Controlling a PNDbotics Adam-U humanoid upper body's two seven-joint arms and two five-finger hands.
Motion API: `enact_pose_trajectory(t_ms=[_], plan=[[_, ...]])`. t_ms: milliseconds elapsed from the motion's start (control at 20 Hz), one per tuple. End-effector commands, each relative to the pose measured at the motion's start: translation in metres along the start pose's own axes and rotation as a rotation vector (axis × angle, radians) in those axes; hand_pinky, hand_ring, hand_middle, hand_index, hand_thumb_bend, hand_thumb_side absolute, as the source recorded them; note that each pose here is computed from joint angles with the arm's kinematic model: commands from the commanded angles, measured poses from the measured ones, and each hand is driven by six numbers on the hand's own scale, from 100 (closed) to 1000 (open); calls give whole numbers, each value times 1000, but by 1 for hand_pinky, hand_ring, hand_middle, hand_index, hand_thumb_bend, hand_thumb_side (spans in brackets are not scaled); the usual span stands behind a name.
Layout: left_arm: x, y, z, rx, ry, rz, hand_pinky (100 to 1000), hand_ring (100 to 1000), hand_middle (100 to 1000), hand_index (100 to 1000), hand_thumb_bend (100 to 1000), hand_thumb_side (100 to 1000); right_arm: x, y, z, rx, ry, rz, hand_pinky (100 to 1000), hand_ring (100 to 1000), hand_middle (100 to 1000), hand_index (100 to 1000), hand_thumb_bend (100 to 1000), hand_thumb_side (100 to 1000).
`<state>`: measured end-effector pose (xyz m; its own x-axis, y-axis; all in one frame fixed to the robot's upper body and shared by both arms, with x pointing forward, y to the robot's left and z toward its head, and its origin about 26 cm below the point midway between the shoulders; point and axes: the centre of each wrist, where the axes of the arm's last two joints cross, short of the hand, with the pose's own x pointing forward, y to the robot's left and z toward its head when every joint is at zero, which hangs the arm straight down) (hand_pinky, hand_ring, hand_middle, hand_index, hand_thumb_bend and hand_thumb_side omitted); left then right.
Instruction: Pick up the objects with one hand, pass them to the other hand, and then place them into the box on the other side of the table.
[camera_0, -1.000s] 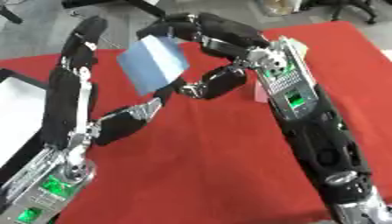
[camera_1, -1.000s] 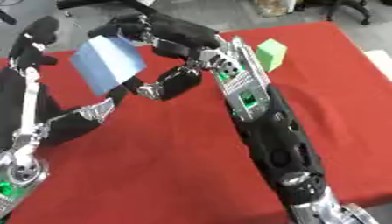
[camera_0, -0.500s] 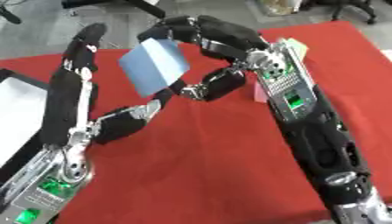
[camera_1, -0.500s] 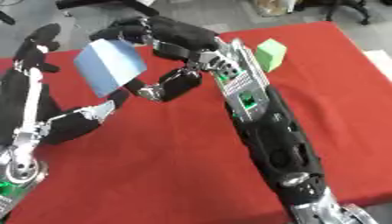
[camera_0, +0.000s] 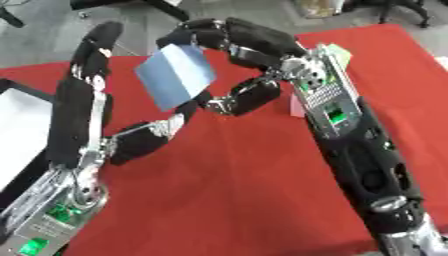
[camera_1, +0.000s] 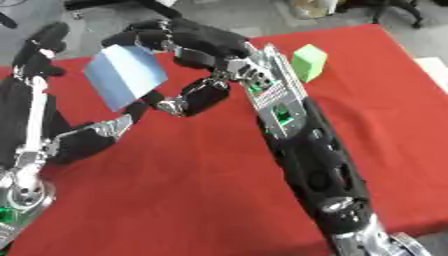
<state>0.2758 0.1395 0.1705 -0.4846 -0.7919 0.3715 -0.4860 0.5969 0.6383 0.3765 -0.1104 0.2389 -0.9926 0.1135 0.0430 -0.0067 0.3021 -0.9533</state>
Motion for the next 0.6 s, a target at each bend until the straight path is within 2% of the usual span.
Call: enact_pose_trajectory(t_ms=[50,300,600], plan=[[4,7,-6,53,-68,-13,705,849,897,954,636,401,2,-8,-3,24,-30,44,731,664,386,343,100,100],[6,6,-5,46,-118,-9,707,841,878,926,597,376,2,-8,-3,24,-30,45,731,664,386,343,100,100],[6,5,-3,-5,-158,-18,676,803,836,881,490,348,2,-9,-3,25,-32,49,729,663,385,344,100,100]])
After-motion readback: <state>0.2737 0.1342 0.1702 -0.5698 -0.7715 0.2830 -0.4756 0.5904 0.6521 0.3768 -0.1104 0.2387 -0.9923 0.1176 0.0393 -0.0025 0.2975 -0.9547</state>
